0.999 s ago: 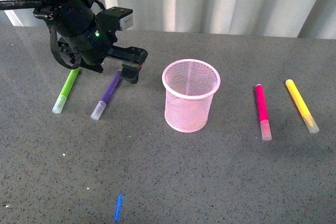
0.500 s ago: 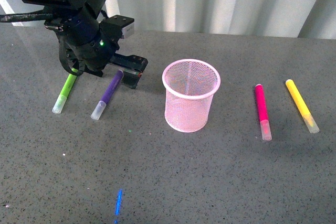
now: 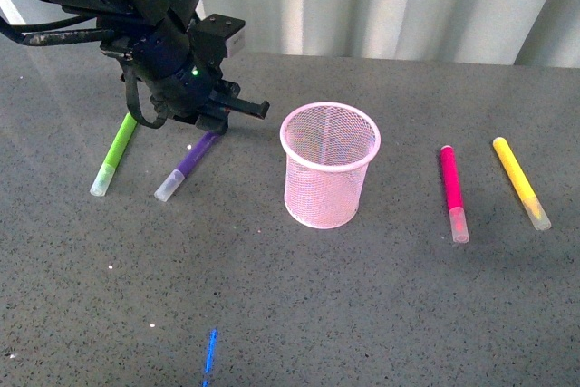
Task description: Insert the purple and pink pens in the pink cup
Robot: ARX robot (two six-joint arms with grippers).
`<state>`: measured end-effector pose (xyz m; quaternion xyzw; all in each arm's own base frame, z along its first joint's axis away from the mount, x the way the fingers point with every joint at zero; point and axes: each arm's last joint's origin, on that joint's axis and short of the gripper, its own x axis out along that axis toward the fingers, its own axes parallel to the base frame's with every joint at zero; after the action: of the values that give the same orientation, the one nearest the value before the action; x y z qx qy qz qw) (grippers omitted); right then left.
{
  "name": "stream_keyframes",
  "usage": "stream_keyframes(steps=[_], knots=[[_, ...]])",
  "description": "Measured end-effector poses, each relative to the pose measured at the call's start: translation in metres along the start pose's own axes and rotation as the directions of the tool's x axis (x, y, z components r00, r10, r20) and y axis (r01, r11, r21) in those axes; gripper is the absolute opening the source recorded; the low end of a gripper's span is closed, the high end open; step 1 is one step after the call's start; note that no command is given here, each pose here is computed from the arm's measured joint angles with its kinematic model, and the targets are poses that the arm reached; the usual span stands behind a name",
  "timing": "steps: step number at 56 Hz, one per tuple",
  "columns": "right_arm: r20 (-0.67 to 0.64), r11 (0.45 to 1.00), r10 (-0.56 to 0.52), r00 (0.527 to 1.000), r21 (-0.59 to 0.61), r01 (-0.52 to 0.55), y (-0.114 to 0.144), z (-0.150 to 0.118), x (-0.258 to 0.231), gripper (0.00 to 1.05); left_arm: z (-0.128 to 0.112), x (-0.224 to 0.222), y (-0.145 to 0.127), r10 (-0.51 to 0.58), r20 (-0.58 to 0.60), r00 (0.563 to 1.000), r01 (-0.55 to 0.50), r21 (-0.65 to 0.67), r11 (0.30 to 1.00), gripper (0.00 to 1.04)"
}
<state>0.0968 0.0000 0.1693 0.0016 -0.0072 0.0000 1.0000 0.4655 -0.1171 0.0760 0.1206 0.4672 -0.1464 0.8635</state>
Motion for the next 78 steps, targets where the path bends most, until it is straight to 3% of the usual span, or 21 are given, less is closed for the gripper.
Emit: stream_keyframes(steps=[15, 21, 27, 33, 42, 51, 55, 60, 67, 78], knots=[[0.0, 1.0, 0.0, 1.0, 0.0, 0.0, 0.0, 0.0, 0.0, 0.98, 0.012, -0.02, 0.01, 0.023, 0.084, 0.996, -0.019, -0.045, 0.999, 0.13], [0.0, 1.0, 0.0, 1.0, 0.0, 0.0, 0.0, 0.0, 0.0, 0.98, 0.019, -0.034, 0.015, 0.051, 0.184, 0.982, -0.035, -0.085, 0.996, 0.12], [0.0, 1.0, 0.0, 1.0, 0.0, 0.0, 0.0, 0.0, 0.0, 0.98, 0.031, -0.061, 0.021, 0.069, 0.35, 0.934, -0.011, -0.166, 0.986, 0.12], [0.0, 1.0, 0.0, 1.0, 0.0, 0.0, 0.0, 0.0, 0.0, 0.98, 0.041, -0.096, 0.022, 0.101, 0.521, 0.848, 0.033, -0.24, 0.97, 0.12], [0.0, 1.0, 0.0, 1.0, 0.0, 0.0, 0.0, 0.0, 0.0, 0.98, 0.047, -0.149, 0.013, 0.121, 0.722, 0.681, 0.151, -0.3, 0.942, 0.12], [0.0, 1.0, 0.0, 1.0, 0.0, 0.0, 0.0, 0.0, 0.0, 0.98, 0.029, -0.187, -0.026, 0.045, 0.855, 0.516, 0.368, -0.269, 0.89, 0.12], [0.0, 1.0, 0.0, 1.0, 0.0, 0.0, 0.0, 0.0, 0.0, 0.98, 0.02, -0.191, -0.042, 0.008, 0.879, 0.477, 0.422, -0.237, 0.875, 0.12], [0.0, 1.0, 0.0, 1.0, 0.0, 0.0, 0.0, 0.0, 0.0, 0.98, 0.012, -0.189, -0.057, -0.023, 0.894, 0.447, 0.454, -0.205, 0.867, 0.12], [0.0, 1.0, 0.0, 1.0, 0.0, 0.0, 0.0, 0.0, 0.0, 0.98, 0.003, -0.178, -0.072, -0.044, 0.898, 0.439, 0.473, -0.189, 0.86, 0.12], [0.0, 1.0, 0.0, 1.0, 0.0, 0.0, 0.0, 0.0, 0.0, 0.98, -0.015, -0.127, -0.082, -0.024, 0.863, 0.505, 0.455, -0.243, 0.856, 0.12]])
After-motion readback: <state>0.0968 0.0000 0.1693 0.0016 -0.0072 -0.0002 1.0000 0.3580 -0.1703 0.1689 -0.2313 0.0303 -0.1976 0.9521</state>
